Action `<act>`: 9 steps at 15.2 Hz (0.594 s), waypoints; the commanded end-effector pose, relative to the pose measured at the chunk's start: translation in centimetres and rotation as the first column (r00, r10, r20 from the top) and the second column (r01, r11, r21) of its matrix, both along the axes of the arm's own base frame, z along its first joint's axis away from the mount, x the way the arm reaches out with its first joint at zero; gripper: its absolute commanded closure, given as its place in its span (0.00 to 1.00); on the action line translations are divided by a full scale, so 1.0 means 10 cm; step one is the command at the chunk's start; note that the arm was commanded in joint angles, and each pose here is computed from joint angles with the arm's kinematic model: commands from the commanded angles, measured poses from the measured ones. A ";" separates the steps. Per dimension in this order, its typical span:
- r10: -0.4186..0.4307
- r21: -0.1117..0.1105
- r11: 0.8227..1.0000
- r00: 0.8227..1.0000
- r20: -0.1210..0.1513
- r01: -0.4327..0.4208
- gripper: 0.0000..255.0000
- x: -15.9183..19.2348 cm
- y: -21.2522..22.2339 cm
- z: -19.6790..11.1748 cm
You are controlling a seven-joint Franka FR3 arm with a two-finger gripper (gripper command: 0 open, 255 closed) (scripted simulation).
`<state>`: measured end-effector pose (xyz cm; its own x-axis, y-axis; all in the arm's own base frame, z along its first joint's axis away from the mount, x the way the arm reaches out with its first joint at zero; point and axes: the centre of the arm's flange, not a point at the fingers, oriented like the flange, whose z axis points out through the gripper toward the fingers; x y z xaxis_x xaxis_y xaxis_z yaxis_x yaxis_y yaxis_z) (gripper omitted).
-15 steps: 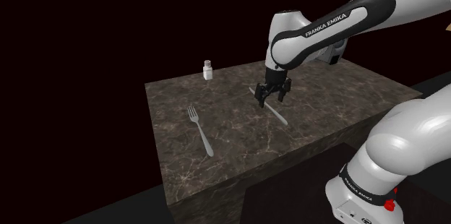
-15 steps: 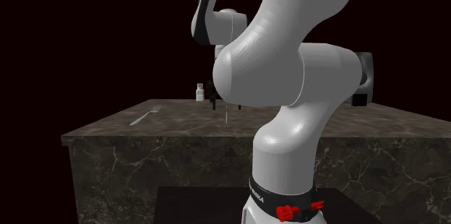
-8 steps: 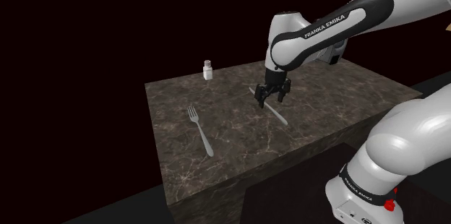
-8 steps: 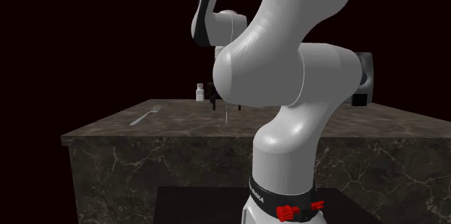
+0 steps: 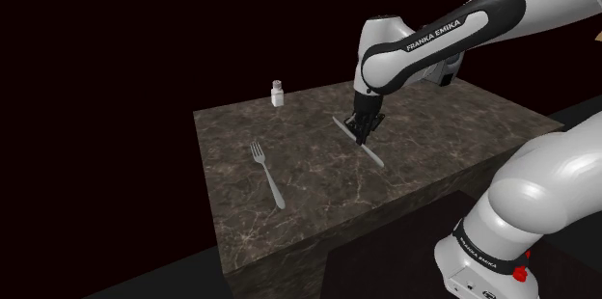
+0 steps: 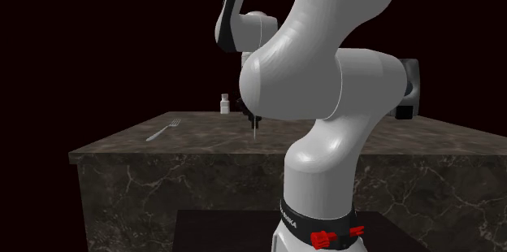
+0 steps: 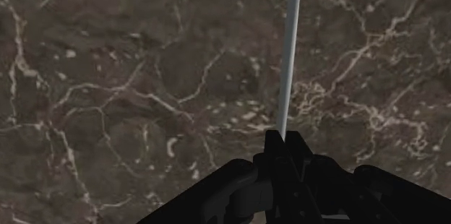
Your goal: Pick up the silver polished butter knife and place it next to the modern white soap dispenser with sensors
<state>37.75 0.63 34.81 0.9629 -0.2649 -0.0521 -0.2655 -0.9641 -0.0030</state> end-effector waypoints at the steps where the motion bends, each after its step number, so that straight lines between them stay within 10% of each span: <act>1: 0.000 0.000 1.000 1.000 0.000 0.000 1.00 0.00 0.00 0.00; 9: 0.000 0.000 1.000 1.000 0.000 0.000 1.00 0.00 0.00 0.37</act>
<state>37.78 0.68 38.02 0.9629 -0.2649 -0.0515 -0.2654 -0.9641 -0.0032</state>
